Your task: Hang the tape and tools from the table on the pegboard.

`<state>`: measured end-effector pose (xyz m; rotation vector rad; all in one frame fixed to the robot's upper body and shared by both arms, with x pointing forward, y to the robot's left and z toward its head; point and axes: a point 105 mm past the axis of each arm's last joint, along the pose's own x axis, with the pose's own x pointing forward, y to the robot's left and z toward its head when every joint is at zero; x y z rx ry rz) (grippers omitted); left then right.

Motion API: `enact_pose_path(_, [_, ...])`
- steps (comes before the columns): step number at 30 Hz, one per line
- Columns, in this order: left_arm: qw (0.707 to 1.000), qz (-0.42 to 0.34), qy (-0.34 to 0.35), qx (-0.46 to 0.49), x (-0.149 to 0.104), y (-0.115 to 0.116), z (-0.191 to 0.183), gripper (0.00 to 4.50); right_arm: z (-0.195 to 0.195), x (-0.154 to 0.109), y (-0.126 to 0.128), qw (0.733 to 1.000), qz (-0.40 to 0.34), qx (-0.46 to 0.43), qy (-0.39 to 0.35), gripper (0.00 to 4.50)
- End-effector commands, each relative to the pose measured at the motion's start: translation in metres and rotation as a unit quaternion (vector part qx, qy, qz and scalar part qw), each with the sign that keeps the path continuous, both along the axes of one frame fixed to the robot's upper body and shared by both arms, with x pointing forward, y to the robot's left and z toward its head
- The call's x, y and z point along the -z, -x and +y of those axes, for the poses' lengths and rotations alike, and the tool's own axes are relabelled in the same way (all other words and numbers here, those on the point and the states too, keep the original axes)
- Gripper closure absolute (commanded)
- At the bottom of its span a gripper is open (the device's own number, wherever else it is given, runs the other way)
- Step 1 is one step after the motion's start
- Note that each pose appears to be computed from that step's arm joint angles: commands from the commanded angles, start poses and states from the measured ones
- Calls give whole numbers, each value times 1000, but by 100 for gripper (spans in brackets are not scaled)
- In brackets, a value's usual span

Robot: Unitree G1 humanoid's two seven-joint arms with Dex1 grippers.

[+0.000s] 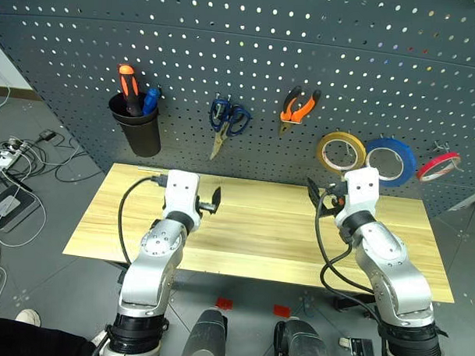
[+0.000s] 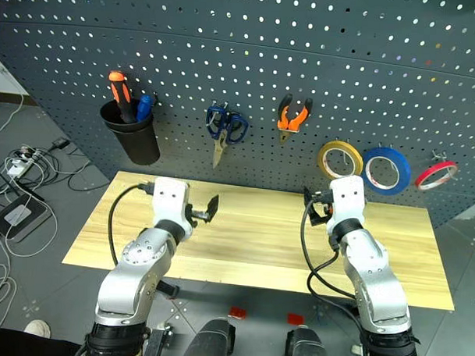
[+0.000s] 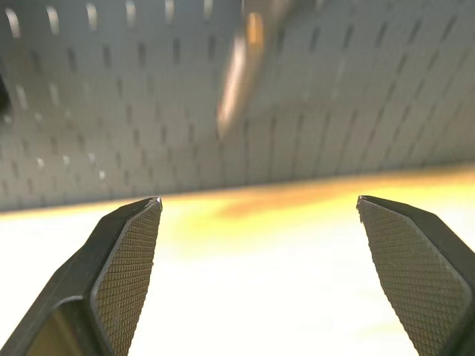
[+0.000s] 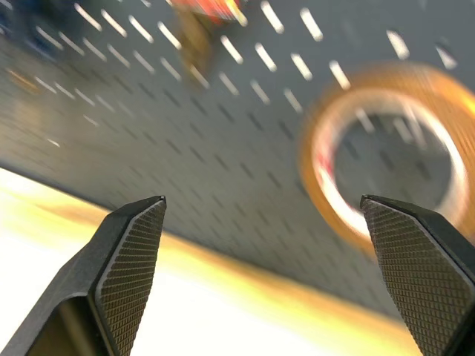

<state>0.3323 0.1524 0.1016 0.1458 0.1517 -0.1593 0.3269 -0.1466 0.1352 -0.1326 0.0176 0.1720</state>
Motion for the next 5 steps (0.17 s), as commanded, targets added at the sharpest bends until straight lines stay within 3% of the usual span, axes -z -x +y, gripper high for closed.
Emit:
enact_pose_path(1, [1000,2,-21,18,10,1,-2,5,-13,16,3,999,35,39,-12,0])
enact_pose_path(5, [999,34,-20,29,27,3,-3,5,-14,31,8,996,71,49,-10,0])
